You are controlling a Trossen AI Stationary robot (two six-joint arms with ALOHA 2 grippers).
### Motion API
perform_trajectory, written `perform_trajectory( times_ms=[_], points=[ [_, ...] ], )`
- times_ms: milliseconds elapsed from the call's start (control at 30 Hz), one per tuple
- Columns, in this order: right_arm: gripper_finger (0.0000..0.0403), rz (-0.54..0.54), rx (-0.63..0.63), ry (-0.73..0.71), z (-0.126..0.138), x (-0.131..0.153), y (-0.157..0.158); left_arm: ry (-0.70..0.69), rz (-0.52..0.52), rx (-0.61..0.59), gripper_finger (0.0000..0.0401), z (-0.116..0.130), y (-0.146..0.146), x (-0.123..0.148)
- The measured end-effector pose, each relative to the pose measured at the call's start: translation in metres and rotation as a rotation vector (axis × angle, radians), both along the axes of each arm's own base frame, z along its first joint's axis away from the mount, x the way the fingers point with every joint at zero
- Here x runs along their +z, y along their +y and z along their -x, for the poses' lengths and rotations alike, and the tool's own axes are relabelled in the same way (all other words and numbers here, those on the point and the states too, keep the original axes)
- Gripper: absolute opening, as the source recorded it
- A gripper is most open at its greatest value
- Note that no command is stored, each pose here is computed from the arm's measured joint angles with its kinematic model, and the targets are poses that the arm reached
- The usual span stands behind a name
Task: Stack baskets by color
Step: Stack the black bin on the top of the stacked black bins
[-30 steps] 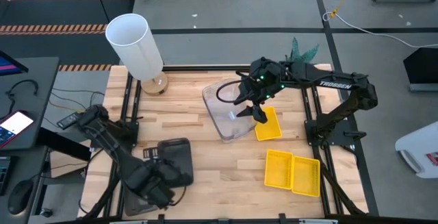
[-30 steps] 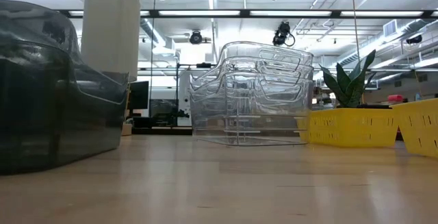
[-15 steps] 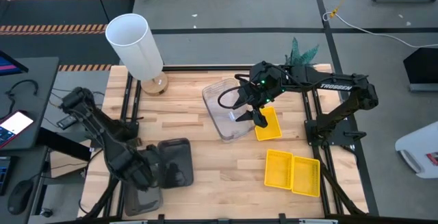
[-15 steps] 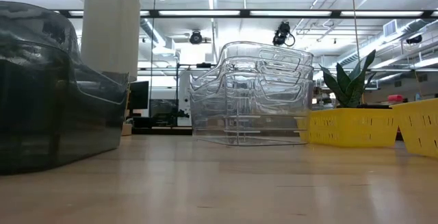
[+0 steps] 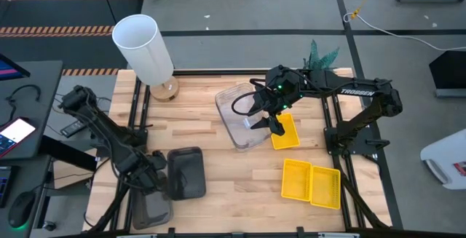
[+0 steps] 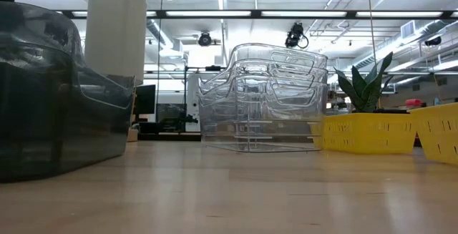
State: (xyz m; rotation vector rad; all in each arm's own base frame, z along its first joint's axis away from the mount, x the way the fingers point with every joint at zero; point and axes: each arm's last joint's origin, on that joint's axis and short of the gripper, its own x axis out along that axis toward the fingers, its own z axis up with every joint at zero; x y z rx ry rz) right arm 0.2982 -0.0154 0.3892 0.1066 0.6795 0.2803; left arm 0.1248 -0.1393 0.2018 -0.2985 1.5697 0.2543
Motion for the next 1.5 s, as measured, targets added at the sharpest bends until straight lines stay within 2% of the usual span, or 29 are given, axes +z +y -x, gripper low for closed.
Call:
perform_trajectory(
  times_ms=[233, 433, 567, 667, 867, 1067, 1333, 1400, 1500],
  points=[
    [0.0243, 0.0, 0.0, 0.002, 0.0, 0.0, 0.0, 0.046, 0.008, -0.002, 0.0169, 0.006, 0.005, -0.02],
    [0.0243, 0.0, -0.001, 0.002, 0.0, 0.0, 0.0, 0.039, 0.026, 0.011, 0.009, 0.005, 0.004, -0.022],
    [0.0243, 0.0, -0.001, 0.002, 0.0, 0.0, 0.0, 0.046, 0.038, 0.013, 0.0023, 0.005, 0.004, -0.022],
    [0.0243, -0.005, -0.004, 0.011, 0.001, -0.001, 0.0, 0.068, 0.071, 0.012, 0.001, 0.004, 0.001, -0.016],
    [0.0243, -0.004, -0.008, 0.026, 0.004, 0.0, 0.0, 0.07, 0.104, -0.019, 0.0005, -0.002, -0.006, 0.016],
    [0.0243, 0.008, -0.012, 0.022, 0.011, 0.004, -0.001, 0.092, 0.085, -0.02, 0.0004, -0.004, -0.005, 0.054],
    [0.0243, 0.03, -0.045, 0.016, 0.017, 0.008, -0.002, 0.009, 0.161, -0.054, 0.0003, -0.013, -0.002, 0.111],
    [0.0243, 0.033, -0.049, 0.017, 0.017, 0.008, -0.003, -0.011, 0.148, -0.053, 0.0003, -0.014, 0.004, 0.126],
    [0.0243, 0.034, -0.049, 0.016, 0.017, 0.008, -0.003, -0.047, 0.063, -0.037, 0.0003, -0.015, 0.017, 0.141]
  ],
)
